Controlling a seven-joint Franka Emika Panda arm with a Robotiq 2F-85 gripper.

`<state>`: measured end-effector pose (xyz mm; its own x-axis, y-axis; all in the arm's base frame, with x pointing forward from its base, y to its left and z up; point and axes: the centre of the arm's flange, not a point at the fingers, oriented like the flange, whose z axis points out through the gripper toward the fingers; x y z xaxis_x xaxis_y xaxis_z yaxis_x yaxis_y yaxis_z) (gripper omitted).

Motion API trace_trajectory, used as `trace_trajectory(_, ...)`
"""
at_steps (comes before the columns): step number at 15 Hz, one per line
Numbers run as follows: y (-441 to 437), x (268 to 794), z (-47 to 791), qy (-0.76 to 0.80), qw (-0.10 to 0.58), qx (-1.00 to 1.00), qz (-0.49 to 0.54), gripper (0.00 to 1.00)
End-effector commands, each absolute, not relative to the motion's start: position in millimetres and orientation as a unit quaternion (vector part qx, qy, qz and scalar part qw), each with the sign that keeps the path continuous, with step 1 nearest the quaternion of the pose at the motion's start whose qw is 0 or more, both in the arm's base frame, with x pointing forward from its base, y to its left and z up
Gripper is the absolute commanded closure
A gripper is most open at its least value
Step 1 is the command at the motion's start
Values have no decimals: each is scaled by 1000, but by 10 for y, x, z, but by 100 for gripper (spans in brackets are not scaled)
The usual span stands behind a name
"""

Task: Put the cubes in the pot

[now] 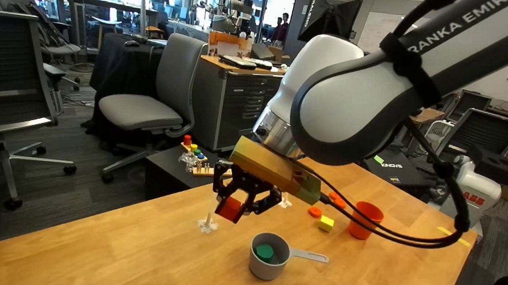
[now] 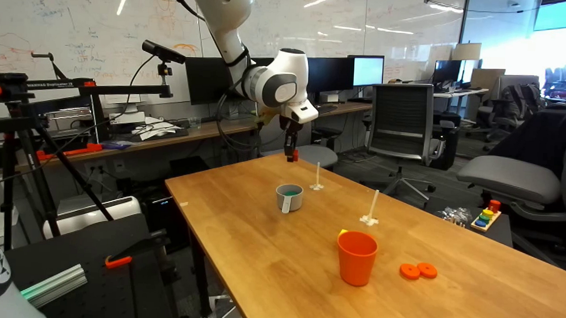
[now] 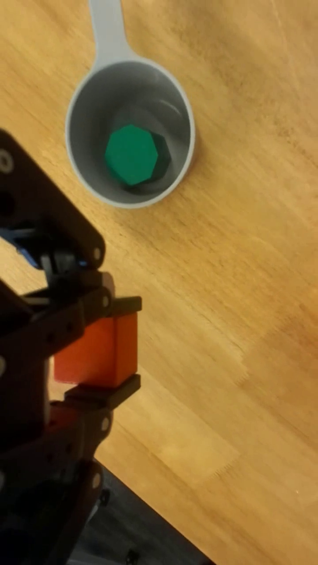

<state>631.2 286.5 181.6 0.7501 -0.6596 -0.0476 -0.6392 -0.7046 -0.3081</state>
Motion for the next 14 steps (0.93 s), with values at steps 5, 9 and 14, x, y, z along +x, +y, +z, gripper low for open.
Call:
trace_trajectory(5, 2566, 5803, 2144, 369, 155, -916, -26, 88)
trace_trajectory(9, 2282, 5654, 2067, 393, 146, -908, -17, 88)
trace_trajectory(14, 1908, 5595, 1842, 415, 138, -899, -15, 88)
